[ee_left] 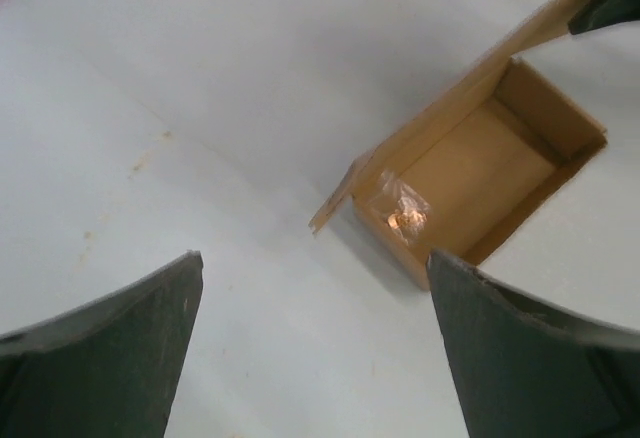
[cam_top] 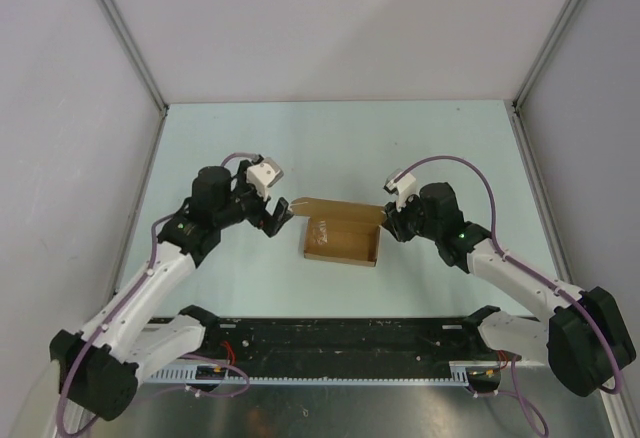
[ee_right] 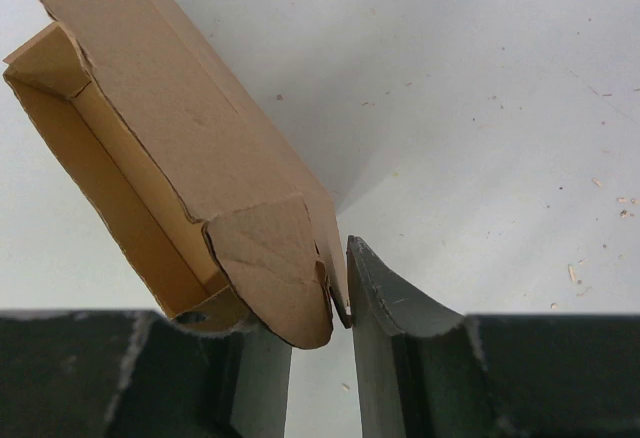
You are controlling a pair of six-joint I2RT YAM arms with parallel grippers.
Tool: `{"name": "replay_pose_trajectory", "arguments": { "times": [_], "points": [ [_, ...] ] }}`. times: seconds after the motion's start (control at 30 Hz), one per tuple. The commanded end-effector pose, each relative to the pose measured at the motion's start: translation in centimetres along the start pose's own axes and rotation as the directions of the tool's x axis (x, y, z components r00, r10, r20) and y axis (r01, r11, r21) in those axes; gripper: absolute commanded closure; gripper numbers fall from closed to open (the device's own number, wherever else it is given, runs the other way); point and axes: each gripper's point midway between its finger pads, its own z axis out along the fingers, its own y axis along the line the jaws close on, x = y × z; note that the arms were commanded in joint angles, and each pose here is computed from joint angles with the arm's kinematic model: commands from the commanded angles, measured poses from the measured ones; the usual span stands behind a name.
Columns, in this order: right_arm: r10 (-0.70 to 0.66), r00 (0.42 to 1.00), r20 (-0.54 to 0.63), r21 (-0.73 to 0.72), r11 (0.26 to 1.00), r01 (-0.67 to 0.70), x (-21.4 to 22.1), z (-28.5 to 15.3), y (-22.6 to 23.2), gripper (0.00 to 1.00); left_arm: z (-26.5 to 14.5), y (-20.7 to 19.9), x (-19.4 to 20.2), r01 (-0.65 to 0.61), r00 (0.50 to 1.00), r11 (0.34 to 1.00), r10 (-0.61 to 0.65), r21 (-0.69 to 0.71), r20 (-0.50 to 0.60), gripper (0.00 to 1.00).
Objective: Fold the paper box
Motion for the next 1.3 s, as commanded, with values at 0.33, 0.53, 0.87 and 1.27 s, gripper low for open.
{"name": "replay_pose_trajectory", "arguments": {
  "times": [0.33, 0.53, 0.87, 1.27],
  "points": [
    [-0.034, 0.995, 0.09, -0.01, 0.999, 0.035, -2.3, 0.0, 0.2, 0.69, 2.8, -1.8, 0.7, -0.134, 0.991, 0.963, 0.126, 0.234, 0.048, 0.0],
    [-0.029, 0.995, 0.095, -0.013, 0.999, 0.03, -2.4, 0.0, 0.2, 0.69, 4.1, -1.4, 1.4, -0.118, 0.993, 0.966, 0.114, 0.229, 0.031, 0.0],
    [-0.018, 0.996, 0.087, -0.009, 1.0, 0.019, -2.2, 0.0, 0.2, 0.69, 6.7, -0.6, 2.6, -0.012, 1.0, 0.983, 0.016, 0.183, -0.022, 0.0],
    [0.0, 0.998, 0.057, 0.036, 0.999, -0.002, -1.6, 0.1, 0.0, 0.72, 7.7, -1.0, 3.0, 0.048, 0.997, 0.994, -0.041, 0.099, -0.069, 0.21]
  ]
}}
